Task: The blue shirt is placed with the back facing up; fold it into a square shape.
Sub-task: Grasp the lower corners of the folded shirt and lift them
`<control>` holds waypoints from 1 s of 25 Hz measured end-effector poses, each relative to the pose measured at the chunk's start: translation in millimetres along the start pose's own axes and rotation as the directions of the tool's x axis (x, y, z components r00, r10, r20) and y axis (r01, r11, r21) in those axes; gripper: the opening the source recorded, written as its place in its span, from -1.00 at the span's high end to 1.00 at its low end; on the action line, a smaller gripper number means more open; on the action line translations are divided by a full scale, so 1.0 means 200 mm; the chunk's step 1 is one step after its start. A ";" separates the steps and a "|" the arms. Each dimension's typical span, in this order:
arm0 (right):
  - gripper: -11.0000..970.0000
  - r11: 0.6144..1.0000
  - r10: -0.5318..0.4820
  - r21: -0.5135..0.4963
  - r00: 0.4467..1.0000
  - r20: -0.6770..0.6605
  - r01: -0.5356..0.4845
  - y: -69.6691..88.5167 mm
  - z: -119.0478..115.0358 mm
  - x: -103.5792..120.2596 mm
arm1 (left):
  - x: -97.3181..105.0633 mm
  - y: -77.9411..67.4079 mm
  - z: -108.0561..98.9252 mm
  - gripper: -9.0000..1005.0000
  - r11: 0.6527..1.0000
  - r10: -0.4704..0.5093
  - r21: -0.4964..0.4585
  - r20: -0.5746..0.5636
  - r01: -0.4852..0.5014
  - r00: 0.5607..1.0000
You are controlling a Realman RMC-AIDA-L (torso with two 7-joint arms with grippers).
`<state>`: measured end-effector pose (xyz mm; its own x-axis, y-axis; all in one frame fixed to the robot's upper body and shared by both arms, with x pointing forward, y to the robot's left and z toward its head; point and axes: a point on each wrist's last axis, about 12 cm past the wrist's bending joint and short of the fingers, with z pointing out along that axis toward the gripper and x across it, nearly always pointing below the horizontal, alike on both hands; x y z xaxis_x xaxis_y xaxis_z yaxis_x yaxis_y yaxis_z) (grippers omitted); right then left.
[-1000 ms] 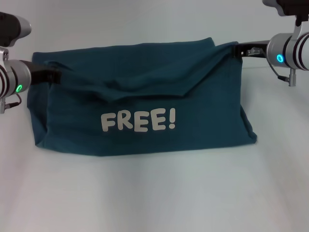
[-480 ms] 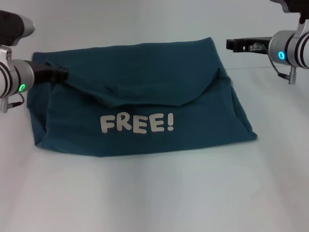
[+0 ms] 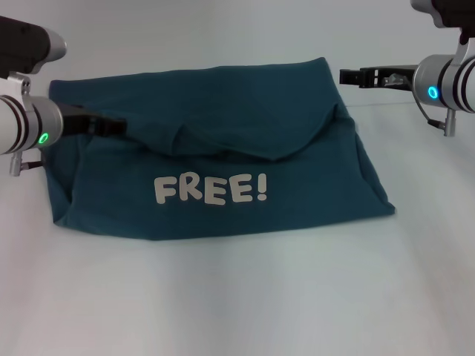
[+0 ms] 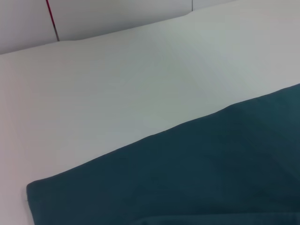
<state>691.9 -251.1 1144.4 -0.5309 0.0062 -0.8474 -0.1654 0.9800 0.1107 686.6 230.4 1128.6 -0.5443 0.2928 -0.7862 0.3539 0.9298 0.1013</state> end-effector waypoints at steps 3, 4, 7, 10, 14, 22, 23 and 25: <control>-0.92 1.000 0.002 0.003 1.000 -0.003 -0.002 -0.01 0.00 0.01 | 0.00 0.02 -0.01 -0.57 1.000 -0.010 -0.007 0.006 0.010 1.000; -0.92 1.000 0.004 0.003 1.000 -0.004 -0.003 -0.01 0.00 0.01 | 0.00 0.03 -0.01 -0.63 1.000 -0.019 -0.009 0.007 0.019 1.000; -0.92 1.000 0.003 -0.002 1.000 -0.011 -0.003 -0.01 -0.01 0.02 | 0.02 0.08 -0.04 -0.77 0.998 -0.067 -0.002 0.000 0.067 0.998; -0.92 1.000 -0.013 -0.019 0.999 -0.030 0.013 -0.01 -0.01 0.02 | 0.05 0.14 -0.09 -0.86 0.992 -0.114 0.040 -0.036 0.116 0.993; -0.92 0.995 -0.076 -0.072 0.994 -0.080 0.070 0.00 -0.05 -0.01 | 0.10 0.19 -0.19 -0.86 0.977 -0.167 0.111 -0.116 0.179 0.979; -0.92 0.985 -0.134 -0.133 0.979 -0.151 0.114 -0.06 -0.22 -0.09 | 0.18 0.26 -0.41 -0.86 0.940 -0.256 0.124 -0.352 0.317 0.900; -0.92 0.984 -0.134 -0.134 0.979 -0.153 0.114 -0.07 -0.23 -0.09 | 0.19 0.26 -0.43 -0.86 0.938 -0.263 0.114 -0.381 0.327 0.887; -0.92 0.985 -0.132 -0.135 0.979 -0.156 0.111 -0.08 -0.25 -0.10 | 0.20 0.25 -0.44 -0.86 0.933 -0.273 0.104 -0.416 0.344 0.867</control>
<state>663.2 -276.8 1185.0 -0.6276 -0.1544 -0.7631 -0.3343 0.9386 0.0850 615.1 308.6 1156.7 -0.8850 0.0926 -0.4562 0.2221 0.9453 -0.2390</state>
